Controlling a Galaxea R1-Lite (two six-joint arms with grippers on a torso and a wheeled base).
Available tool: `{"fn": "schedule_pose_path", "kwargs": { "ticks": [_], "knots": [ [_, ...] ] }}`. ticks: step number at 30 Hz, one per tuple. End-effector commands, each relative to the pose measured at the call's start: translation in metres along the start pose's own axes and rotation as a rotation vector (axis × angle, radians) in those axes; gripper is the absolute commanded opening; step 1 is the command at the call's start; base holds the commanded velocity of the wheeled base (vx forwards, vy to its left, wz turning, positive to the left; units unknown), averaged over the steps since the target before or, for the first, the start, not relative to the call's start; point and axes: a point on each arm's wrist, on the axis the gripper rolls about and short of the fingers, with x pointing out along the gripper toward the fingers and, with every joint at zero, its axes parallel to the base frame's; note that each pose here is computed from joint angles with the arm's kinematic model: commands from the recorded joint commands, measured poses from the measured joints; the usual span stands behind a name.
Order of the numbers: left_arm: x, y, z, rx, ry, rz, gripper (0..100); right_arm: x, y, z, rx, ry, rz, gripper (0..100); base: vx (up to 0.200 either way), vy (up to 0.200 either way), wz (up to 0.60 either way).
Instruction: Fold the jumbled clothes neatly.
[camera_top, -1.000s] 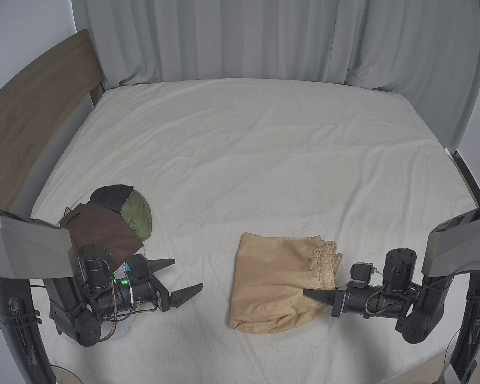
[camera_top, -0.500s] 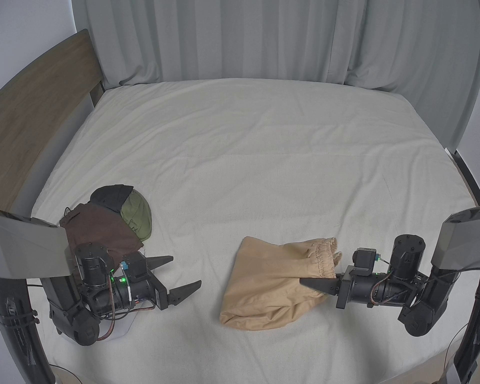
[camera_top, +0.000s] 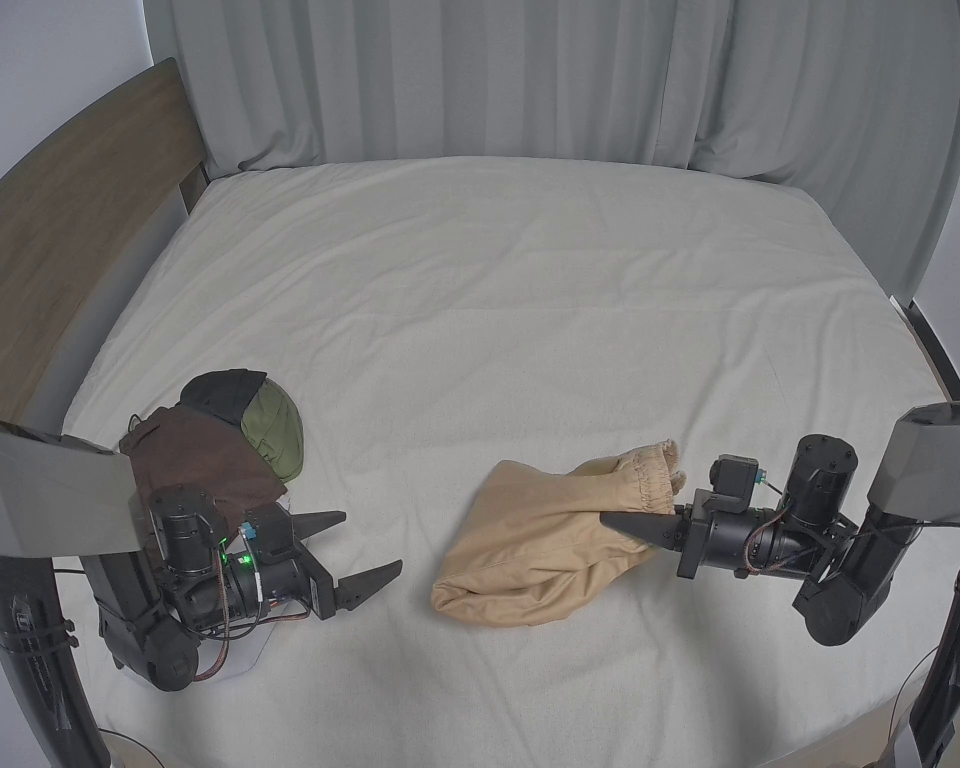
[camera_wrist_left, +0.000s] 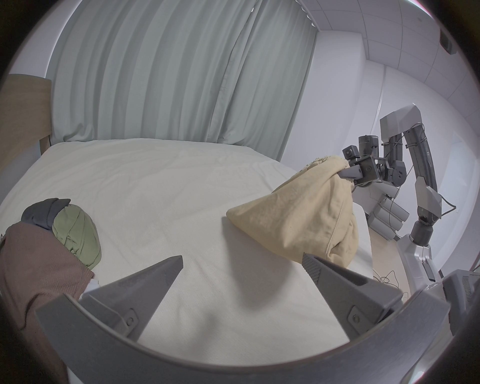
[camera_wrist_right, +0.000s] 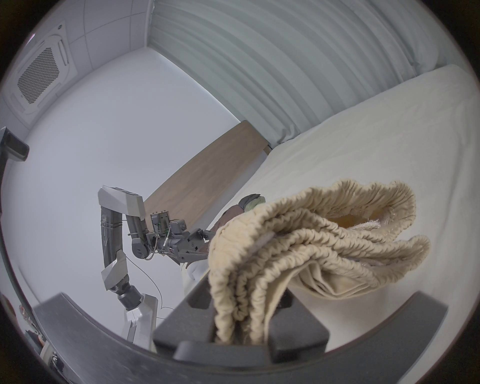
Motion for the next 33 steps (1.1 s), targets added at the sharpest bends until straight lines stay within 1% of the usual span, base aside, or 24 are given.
{"fn": "schedule_pose_path", "kwargs": {
  "ticks": [1, 4, 11, 15, 18, 19, 22, 24, 33],
  "knots": [
    [0.000, 0.000, 0.000, 0.001, -0.001, 0.000, 100, 0.002, -0.004, 0.010, -0.024, -0.027, 0.018, 0, 0.000, 0.000, 0.00],
    [0.000, 0.000, 0.000, -0.002, 0.001, 0.000, 100, 0.006, -0.005, 0.017, -0.039, -0.048, 0.025, 0, 0.000, 0.000, 0.00],
    [0.000, 0.000, -0.001, -0.002, 0.004, 0.000, 100, 0.015, -0.006, 0.031, -0.031, -0.089, 0.050, 0, 0.000, 0.000, 0.00],
    [0.000, 0.000, -0.001, -0.002, 0.002, 0.002, 100, 0.024, -0.010, 0.048, -0.023, -0.134, 0.075, 0, 0.000, 0.000, 0.00],
    [0.000, 0.000, -0.001, -0.002, 0.002, 0.002, 100, 0.032, -0.014, 0.057, 0.020, -0.161, 0.093, 0, 0.000, 0.000, 0.00],
    [0.000, 0.000, -0.001, -0.002, 0.002, 0.002, 100, 0.032, -0.014, 0.057, 0.020, -0.161, 0.093, 0, 0.000, 0.000, 0.00],
    [0.000, 0.000, -0.001, -0.004, 0.004, 0.001, 100, 0.042, -0.024, 0.067, 0.034, -0.186, 0.104, 0, 0.000, 0.000, 0.00],
    [0.000, 0.000, -0.001, -0.005, 0.005, 0.001, 100, 0.047, -0.036, 0.069, 0.047, -0.181, 0.088, 0, 0.000, 0.000, 0.00],
    [-0.001, 0.003, -0.003, -0.008, 0.007, 0.011, 100, 0.069, -0.064, 0.088, 0.055, -0.186, 0.064, 0, 0.000, 0.000, 0.00]
  ]
}}
